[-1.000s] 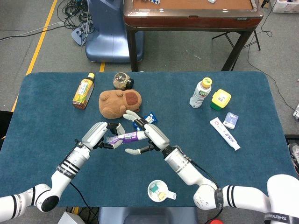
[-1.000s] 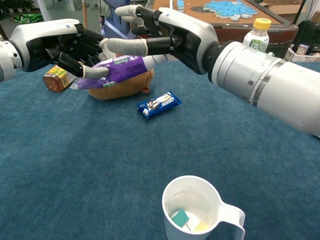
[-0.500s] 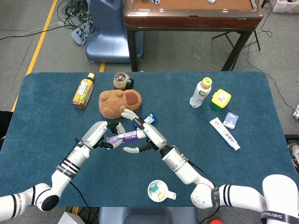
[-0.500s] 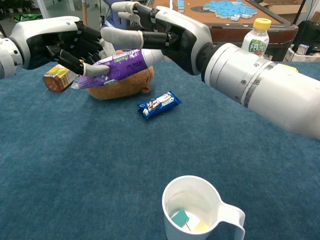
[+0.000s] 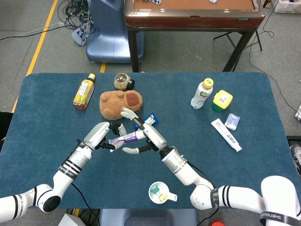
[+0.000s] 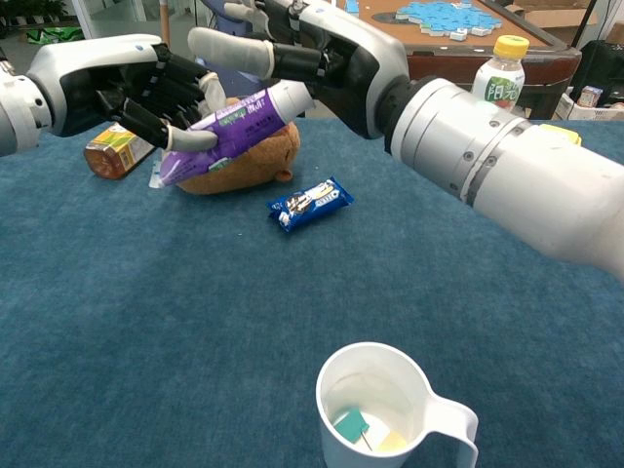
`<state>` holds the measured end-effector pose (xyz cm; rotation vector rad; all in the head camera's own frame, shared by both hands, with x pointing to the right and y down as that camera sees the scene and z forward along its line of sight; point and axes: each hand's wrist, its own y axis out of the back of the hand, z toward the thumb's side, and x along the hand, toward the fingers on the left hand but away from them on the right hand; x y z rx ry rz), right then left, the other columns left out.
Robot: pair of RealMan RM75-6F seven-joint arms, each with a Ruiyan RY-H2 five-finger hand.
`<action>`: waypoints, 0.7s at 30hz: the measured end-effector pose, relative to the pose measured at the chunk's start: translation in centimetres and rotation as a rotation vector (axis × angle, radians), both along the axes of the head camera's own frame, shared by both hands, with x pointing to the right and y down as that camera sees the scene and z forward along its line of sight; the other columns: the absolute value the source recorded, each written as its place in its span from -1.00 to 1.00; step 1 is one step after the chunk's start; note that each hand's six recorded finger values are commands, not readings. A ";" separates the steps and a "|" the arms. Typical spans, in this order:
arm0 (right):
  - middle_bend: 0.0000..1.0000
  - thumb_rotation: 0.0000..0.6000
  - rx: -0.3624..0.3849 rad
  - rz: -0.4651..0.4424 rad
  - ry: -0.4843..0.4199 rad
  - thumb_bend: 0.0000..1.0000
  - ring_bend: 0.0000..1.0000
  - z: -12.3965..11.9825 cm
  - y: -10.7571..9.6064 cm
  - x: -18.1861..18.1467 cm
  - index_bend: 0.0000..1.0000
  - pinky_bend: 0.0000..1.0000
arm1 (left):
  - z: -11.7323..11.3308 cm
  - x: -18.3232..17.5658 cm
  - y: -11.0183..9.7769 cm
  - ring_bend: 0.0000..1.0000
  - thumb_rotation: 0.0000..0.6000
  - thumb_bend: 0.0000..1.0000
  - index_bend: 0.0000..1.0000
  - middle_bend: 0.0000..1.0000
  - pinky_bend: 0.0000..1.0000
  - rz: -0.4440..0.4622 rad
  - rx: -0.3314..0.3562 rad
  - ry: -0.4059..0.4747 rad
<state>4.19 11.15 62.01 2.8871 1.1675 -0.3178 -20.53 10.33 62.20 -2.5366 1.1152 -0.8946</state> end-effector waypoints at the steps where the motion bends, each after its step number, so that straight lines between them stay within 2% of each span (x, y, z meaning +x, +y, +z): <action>1: -1.00 0.57 0.001 -0.002 -0.001 -1.00 -1.00 0.0 0.0 -0.1 -1.00 -1.00 | 0.0 0.0 0.0 -0.06 1.00 -0.19 0.25 0.37 -0.16 0.000 0.000 0.000; 21: -1.00 0.57 0.007 -0.032 -0.018 -1.00 -1.00 -0.5 0.7 -0.7 -1.00 -1.00 | 0.0 0.1 -0.5 -0.06 1.00 -0.19 0.25 0.37 -0.16 -0.009 0.006 0.006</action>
